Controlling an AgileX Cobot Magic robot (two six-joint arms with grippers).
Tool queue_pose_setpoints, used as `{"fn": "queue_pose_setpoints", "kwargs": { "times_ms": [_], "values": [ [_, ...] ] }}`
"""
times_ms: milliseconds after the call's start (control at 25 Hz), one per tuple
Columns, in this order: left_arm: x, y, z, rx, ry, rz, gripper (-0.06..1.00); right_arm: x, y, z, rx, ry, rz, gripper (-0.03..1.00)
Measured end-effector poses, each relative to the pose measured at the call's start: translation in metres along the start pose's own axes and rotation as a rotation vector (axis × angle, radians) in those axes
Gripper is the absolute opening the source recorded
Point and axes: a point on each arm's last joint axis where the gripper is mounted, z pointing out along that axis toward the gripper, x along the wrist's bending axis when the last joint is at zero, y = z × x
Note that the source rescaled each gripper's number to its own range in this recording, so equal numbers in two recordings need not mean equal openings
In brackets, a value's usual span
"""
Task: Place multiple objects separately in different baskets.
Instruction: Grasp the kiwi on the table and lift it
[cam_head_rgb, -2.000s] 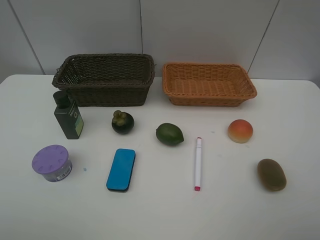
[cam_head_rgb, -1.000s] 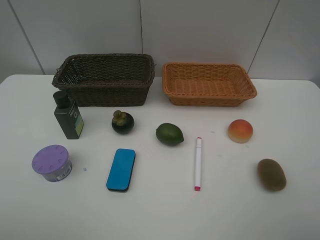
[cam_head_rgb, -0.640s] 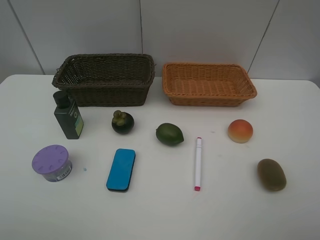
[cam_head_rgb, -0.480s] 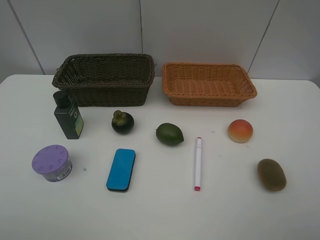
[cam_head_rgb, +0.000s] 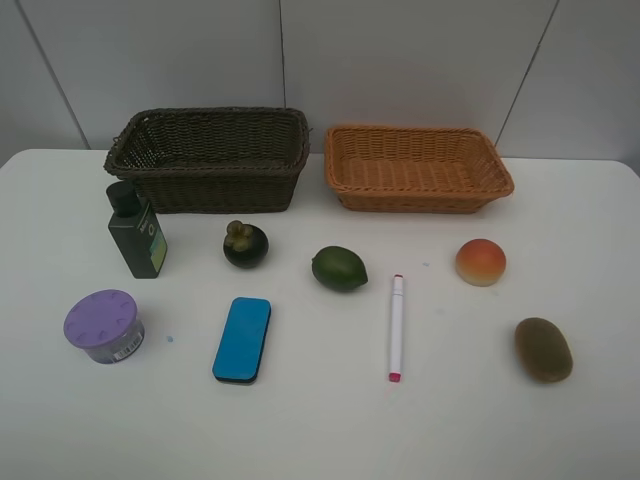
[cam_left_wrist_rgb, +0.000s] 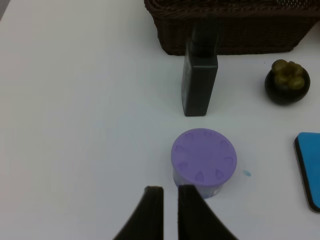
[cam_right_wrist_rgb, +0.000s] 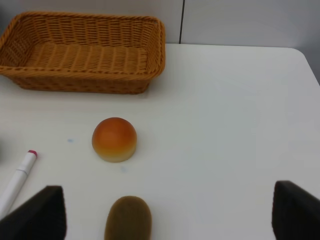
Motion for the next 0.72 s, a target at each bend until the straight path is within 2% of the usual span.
{"fn": "queue_pose_setpoints", "kwargs": {
  "times_ms": [720],
  "values": [
    [0.0, 0.0, 0.0, 0.0, 0.0, 0.0, 0.0, 0.0, 0.0, 0.0, 0.0, 0.0, 0.0, 0.99]
  ]
}}
